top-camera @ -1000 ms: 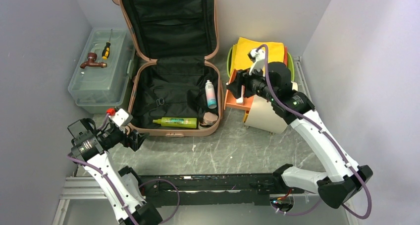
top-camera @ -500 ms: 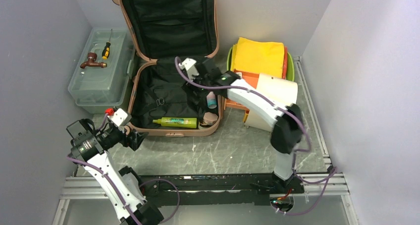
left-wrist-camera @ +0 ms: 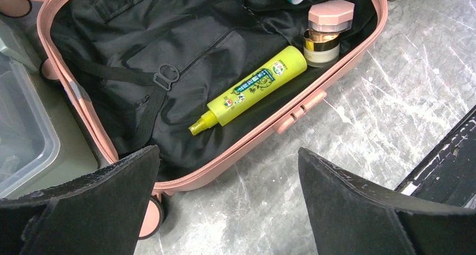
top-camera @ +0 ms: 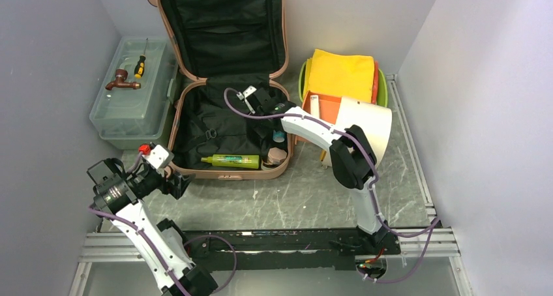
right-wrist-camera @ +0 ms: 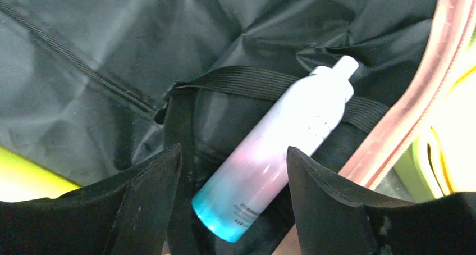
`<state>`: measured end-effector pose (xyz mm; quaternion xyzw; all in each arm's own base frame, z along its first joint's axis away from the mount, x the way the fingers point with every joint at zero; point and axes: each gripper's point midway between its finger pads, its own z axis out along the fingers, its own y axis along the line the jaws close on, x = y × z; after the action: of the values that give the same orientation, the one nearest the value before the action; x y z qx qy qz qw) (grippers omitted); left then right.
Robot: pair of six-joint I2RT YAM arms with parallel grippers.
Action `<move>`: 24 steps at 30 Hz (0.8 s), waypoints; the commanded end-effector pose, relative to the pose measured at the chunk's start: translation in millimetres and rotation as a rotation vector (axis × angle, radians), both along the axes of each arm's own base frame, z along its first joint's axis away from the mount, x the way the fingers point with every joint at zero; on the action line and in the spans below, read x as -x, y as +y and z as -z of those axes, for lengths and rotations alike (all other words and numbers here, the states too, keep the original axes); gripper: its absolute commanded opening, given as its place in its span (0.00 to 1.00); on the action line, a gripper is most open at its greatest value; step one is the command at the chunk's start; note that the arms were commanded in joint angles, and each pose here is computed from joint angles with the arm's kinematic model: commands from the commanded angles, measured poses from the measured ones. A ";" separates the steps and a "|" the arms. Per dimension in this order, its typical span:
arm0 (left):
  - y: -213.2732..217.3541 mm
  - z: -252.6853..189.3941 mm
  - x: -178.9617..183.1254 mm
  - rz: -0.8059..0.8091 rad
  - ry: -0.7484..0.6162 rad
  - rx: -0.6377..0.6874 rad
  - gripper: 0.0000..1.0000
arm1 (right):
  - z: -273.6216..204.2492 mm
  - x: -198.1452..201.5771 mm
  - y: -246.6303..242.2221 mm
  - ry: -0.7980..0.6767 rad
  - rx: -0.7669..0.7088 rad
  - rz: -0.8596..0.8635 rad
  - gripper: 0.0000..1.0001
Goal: Open, take out, and arrange the luggage
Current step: Pick up the personal item from the luggage.
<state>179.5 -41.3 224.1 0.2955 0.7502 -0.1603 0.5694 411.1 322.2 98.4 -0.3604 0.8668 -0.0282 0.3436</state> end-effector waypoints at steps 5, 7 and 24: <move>-10.7 -8.3 4.4 0.049 -0.057 0.008 0.99 | -50.1 -29.8 -9.3 -0.166 -0.068 0.094 0.67; -11.3 -8.3 5.0 0.049 -0.061 0.004 0.99 | -51.4 -31.4 -13.9 -0.159 -0.060 0.121 0.66; -10.3 -2.2 5.4 0.048 -0.061 -0.006 0.99 | 27.1 -46.2 -36.5 0.242 -0.232 0.259 0.61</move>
<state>175.0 -45.8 222.1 0.3101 0.7442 -0.1572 0.5703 454.4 297.7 96.3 -0.2475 0.9108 0.0237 0.3296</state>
